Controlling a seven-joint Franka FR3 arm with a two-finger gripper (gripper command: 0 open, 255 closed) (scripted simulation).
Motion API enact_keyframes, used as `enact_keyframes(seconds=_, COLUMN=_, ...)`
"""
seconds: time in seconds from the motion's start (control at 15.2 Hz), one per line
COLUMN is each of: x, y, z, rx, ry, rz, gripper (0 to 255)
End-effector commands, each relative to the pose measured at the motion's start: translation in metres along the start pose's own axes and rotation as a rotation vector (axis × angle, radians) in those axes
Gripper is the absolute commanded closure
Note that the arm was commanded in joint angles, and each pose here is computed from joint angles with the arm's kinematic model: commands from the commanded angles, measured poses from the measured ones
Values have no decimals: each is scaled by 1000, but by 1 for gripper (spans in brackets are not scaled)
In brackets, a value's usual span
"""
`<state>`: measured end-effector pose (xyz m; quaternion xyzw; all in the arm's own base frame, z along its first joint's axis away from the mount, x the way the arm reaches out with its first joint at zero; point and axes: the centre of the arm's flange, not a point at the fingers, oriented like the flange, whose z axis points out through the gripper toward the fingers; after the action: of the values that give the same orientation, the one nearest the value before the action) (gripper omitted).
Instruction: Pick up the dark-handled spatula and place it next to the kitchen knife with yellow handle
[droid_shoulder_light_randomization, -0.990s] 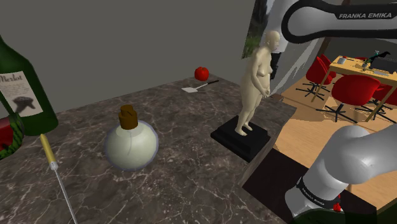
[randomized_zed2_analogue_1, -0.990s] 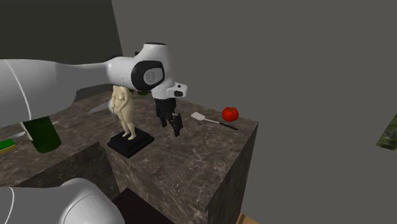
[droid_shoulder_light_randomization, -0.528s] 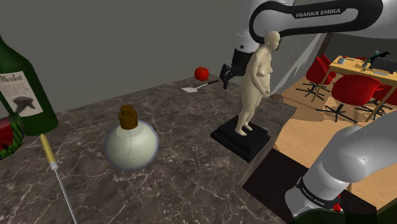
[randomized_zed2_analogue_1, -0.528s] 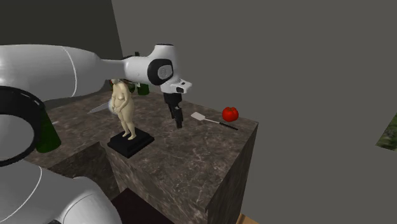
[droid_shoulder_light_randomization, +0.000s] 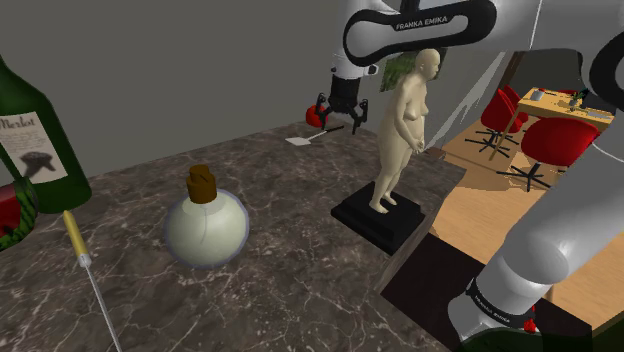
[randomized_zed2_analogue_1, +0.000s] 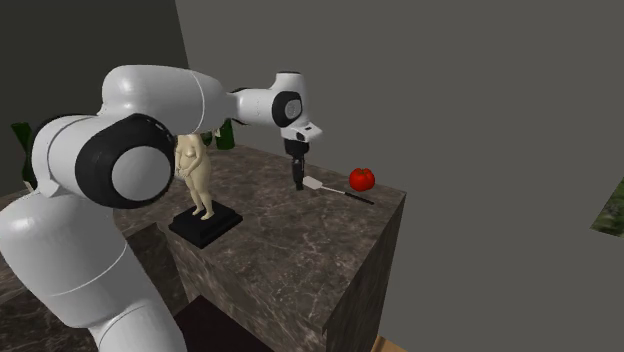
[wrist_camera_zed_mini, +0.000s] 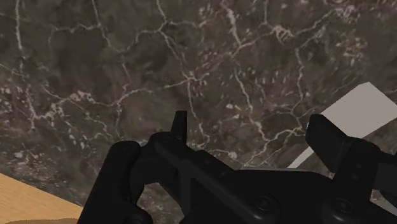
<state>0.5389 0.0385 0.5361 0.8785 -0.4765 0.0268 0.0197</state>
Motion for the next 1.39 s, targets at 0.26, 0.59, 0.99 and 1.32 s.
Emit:
enact_keyframes(seconds=0.26, x=59, y=-49, z=17, rx=-15, ry=-1, rz=310, gripper=0)
enact_keyframes(seconds=0.59, x=121, y=-73, z=30, rx=-28, ry=-2, rz=562, gripper=0)
enact_keyframes(seconds=0.99, x=125, y=-73, z=57, rx=-29, ry=-2, rz=580, gripper=0)
enact_keyframes(seconds=1.32, x=125, y=-73, z=71, rx=-29, ry=-2, rz=580, gripper=0)
